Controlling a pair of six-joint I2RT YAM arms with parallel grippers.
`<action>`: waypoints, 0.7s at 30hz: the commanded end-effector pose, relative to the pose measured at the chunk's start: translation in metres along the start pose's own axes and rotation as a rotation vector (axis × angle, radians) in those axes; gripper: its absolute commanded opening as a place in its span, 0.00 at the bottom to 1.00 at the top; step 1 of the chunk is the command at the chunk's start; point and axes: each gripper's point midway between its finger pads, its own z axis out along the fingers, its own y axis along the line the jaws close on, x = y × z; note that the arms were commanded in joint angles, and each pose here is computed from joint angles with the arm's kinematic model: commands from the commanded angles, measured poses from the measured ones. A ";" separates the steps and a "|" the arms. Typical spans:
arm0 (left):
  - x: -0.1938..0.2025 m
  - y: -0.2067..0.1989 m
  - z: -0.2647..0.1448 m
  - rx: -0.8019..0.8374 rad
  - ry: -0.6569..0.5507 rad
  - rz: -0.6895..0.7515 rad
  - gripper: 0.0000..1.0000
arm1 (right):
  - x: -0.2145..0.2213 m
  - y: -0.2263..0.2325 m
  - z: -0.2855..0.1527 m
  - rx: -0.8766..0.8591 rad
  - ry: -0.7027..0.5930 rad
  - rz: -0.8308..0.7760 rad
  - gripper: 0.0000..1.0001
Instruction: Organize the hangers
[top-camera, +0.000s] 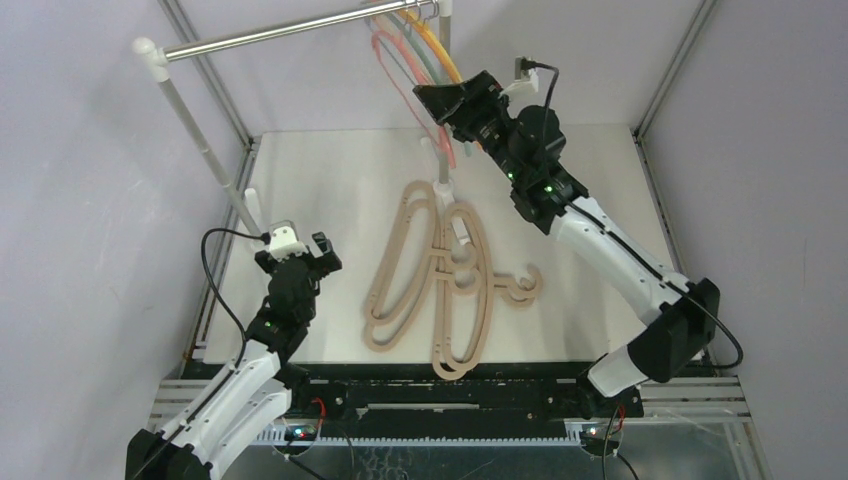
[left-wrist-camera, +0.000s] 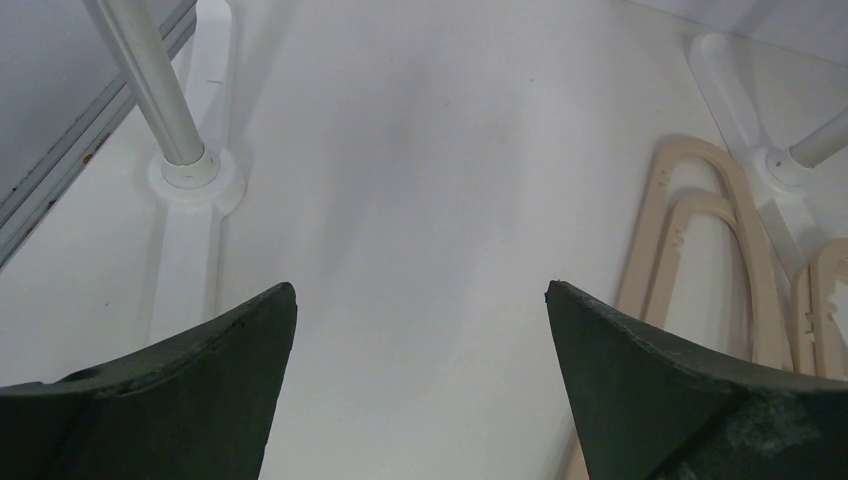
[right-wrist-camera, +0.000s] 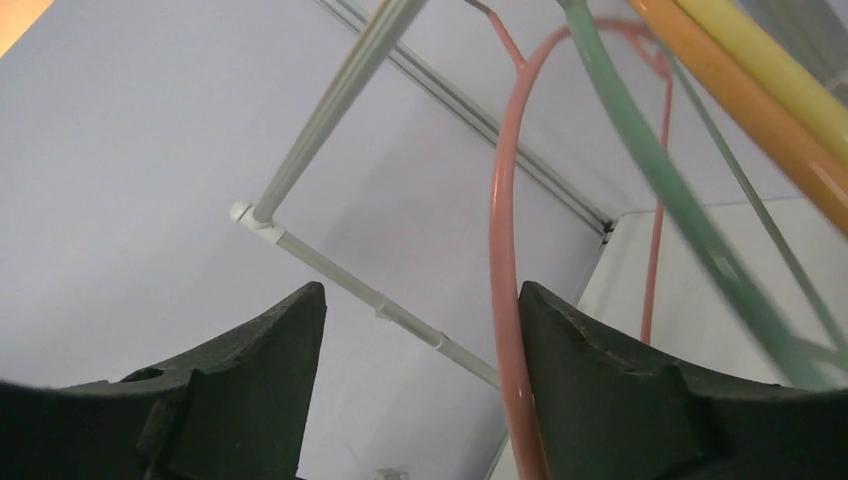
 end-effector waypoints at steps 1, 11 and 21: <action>-0.005 -0.001 -0.001 0.005 -0.032 -0.020 1.00 | -0.019 0.037 -0.027 -0.013 -0.078 -0.141 0.79; -0.002 0.000 0.000 -0.003 -0.025 -0.012 0.99 | -0.032 0.025 -0.087 0.299 -0.272 -0.551 1.00; -0.003 0.000 0.000 -0.002 -0.024 -0.009 0.99 | -0.042 -0.008 -0.132 0.489 -0.319 -0.652 1.00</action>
